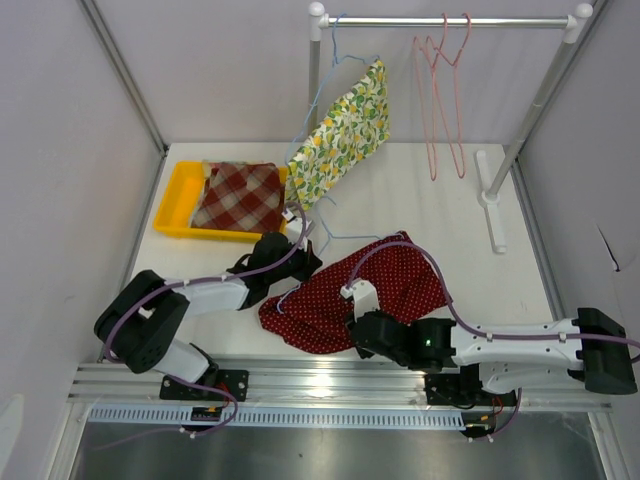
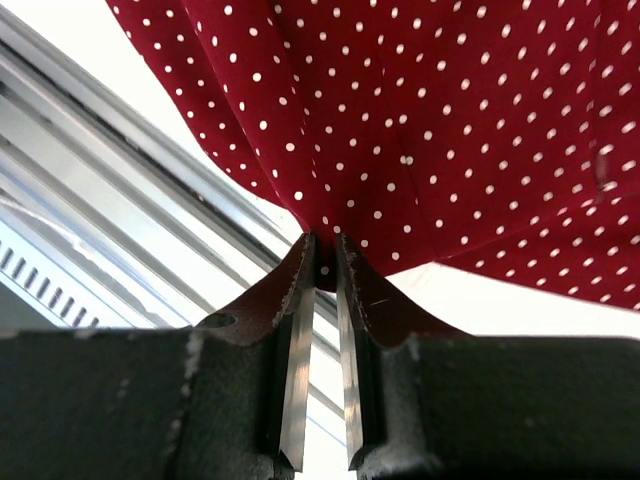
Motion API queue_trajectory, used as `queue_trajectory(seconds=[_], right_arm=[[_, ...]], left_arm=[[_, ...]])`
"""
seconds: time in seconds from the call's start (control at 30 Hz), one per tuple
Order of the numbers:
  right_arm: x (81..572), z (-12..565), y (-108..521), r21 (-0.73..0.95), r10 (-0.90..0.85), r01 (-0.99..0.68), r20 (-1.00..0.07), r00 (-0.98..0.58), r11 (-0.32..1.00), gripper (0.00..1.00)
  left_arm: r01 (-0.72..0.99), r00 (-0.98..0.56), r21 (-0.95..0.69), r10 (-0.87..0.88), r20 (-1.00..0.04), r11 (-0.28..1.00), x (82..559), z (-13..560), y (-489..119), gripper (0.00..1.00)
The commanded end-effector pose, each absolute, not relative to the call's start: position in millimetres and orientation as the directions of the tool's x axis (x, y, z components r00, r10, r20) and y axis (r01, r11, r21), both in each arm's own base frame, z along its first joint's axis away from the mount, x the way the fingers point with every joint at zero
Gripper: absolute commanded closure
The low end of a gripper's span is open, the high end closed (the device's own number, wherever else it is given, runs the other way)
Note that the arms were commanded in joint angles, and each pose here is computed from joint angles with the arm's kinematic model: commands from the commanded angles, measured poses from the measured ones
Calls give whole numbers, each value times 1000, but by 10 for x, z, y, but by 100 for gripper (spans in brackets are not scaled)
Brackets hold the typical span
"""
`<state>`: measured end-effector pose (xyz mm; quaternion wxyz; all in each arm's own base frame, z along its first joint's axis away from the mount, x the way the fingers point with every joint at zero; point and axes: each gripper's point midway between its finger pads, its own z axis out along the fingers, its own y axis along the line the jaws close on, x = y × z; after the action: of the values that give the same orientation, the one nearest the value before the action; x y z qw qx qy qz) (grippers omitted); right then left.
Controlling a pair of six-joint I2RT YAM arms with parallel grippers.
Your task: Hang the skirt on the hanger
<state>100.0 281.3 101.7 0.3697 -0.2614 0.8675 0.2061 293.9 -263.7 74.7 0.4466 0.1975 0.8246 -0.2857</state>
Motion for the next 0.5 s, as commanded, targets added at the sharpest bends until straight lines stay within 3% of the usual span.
queue_trajectory(seconds=[0.0,0.2,0.47], right_arm=[[873,995,2740,190,-312,-617,-728,-610,764,81],[575,953,2928,248,-372,-695,-699,-610,675,81],[440,741,3161,183,-454,-726,-672,-584,663,80]], left_arm=[[551,-452,-256,26,-892,794,3139,1020,-2580,100],[543,-445,-294,-28,-895,787,3091,1105,-2572,100],[559,-404,-287,-46,-913,778,3013,1345,-2616,100]])
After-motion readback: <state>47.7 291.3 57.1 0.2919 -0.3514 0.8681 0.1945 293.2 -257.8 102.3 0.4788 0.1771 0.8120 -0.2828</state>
